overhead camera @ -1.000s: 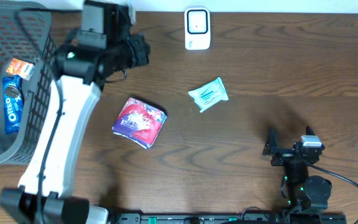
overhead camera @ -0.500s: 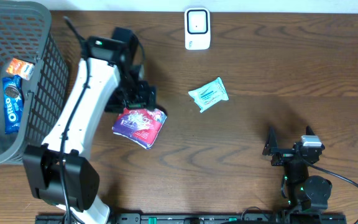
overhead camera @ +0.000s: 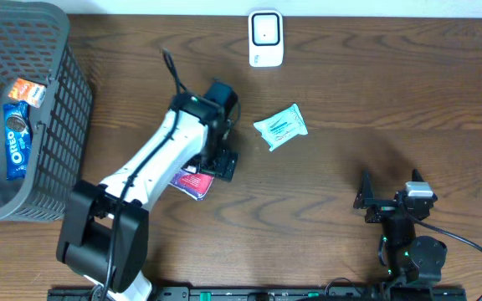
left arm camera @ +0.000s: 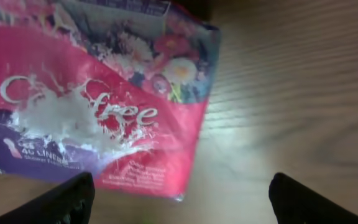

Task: Scan the item barcode

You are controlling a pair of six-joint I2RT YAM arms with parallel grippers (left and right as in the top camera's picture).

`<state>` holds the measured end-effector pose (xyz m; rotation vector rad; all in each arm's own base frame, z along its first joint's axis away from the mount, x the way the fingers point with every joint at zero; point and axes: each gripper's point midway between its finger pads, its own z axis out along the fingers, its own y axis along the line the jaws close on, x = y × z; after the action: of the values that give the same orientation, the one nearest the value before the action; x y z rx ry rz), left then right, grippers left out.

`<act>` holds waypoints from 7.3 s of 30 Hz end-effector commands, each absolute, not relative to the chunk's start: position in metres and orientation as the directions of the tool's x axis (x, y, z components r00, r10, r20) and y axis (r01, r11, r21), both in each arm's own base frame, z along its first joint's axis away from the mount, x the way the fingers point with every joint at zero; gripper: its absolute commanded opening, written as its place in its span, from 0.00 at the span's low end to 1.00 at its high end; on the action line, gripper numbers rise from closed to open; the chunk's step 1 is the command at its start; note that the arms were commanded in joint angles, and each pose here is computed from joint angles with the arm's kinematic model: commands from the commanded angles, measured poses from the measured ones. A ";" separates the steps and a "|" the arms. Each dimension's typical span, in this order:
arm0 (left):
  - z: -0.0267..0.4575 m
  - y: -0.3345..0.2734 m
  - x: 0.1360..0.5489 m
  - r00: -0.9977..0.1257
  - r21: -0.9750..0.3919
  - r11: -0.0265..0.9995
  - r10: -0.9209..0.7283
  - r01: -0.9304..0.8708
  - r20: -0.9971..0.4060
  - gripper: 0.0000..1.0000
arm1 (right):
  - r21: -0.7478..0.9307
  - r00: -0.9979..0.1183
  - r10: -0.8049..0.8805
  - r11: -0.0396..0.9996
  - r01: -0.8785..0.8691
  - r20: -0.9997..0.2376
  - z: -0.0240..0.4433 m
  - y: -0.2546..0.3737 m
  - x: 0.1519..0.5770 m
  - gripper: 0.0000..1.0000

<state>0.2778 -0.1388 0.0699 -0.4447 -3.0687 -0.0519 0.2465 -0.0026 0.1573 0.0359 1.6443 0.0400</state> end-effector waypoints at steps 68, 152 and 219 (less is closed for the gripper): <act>0.316 -0.052 0.415 -0.427 -0.274 0.959 -0.277 -0.070 -0.861 0.70 | 0.058 -0.073 0.057 0.998 -0.009 -0.996 0.157 -0.001 0.246 0.99; 0.308 0.254 0.350 -0.360 0.022 0.815 -0.232 -0.579 -0.904 0.07 | 0.058 -0.073 0.057 0.998 -0.009 -0.996 0.157 -0.001 0.246 0.99; 0.200 -0.134 0.457 -0.635 -0.005 1.000 -0.018 -0.022 -0.772 0.38 | 0.058 -0.073 0.057 0.998 -0.009 -0.996 0.157 -0.001 0.246 0.99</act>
<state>0.4356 -0.1735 0.1205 -0.0281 -3.8076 0.2154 0.2465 -0.0027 0.1573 0.0362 1.6443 0.0397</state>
